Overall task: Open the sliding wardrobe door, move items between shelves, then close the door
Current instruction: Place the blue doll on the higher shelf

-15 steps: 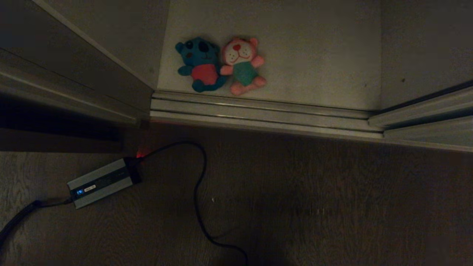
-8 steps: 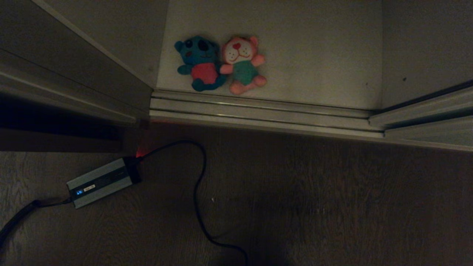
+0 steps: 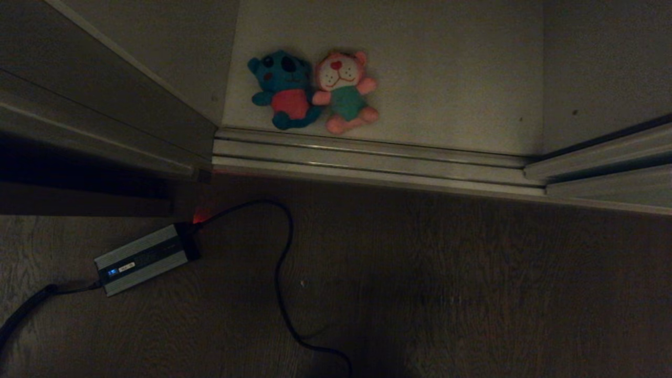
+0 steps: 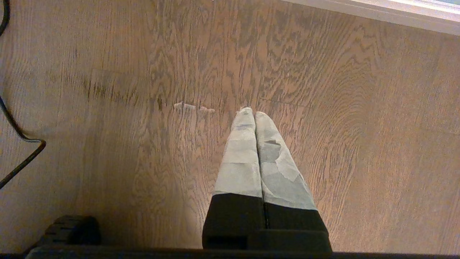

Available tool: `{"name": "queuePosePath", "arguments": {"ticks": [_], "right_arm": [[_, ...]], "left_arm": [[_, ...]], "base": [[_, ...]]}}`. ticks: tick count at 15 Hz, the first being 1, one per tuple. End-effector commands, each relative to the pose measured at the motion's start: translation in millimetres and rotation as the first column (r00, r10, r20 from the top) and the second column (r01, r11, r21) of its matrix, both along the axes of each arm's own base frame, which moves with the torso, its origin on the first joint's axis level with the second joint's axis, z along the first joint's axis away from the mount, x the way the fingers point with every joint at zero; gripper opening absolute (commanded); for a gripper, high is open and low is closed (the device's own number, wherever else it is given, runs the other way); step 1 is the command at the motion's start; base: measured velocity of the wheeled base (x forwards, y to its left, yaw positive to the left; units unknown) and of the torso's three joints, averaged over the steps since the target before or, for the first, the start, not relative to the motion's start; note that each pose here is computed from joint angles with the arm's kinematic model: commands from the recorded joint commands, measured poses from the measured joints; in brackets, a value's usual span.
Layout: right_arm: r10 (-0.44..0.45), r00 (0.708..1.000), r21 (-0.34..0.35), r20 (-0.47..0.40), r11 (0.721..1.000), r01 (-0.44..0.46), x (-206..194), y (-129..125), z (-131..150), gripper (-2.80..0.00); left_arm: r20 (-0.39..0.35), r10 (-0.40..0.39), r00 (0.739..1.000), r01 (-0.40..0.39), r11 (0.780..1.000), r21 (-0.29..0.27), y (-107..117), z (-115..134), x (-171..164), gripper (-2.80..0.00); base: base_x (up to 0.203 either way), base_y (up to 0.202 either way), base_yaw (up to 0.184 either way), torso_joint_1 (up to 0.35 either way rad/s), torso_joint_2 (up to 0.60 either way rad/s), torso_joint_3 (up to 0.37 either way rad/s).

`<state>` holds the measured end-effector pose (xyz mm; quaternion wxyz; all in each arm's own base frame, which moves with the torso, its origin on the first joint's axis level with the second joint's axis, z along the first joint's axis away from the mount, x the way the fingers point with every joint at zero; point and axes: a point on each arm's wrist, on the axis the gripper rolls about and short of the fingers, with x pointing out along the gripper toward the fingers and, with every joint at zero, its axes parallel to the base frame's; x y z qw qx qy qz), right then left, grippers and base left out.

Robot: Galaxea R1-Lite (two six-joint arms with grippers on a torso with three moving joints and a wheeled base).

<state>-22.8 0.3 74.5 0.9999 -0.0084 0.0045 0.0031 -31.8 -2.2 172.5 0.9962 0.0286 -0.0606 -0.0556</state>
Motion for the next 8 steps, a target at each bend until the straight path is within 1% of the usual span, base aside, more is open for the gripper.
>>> {"name": "queuePosePath", "arguments": {"ticks": [1,3,4,6,8], "right_arm": [[0.001,1.0,-0.001,-0.002,1.0,-0.001,0.1,0.0,-0.9,-2.8],[0.0,1.0,0.0,-0.002,1.0,0.0,0.1,0.0,-0.9,-2.8],[0.0,1.0,0.0,-0.002,1.0,0.0,0.1,0.0,-0.9,-2.8],[0.0,1.0,0.0,-0.002,1.0,0.0,0.1,0.0,-0.9,-2.8],[0.0,1.0,0.0,-0.002,1.0,0.0,0.1,0.0,-0.9,-2.8]], "left_arm": [[-0.183,-0.094,0.979,0.088,0.995,-0.042,-2.3,26.8,42.6,-2.8],[-0.291,-0.183,0.939,0.161,0.982,-0.096,-4.5,41.0,76.3,-2.8],[-0.327,-0.222,0.918,0.193,0.974,-0.119,-5.5,47.0,91.4,-2.8],[-0.413,-0.301,0.86,0.252,0.953,-0.169,-8.3,55.0,129.0,-2.8],[-0.481,-0.37,0.795,0.304,0.929,-0.212,-15.4,59.2,168.5,-2.8]], "base": [[0.0,0.0,0.0,0.0,0.0,0.0],[0.0,0.0,0.0,0.0,0.0,0.0],[0.0,0.0,0.0,0.0,0.0,0.0],[0.0,0.0,0.0,0.0,0.0,0.0],[0.0,0.0,0.0,0.0,0.0,0.0]]}}
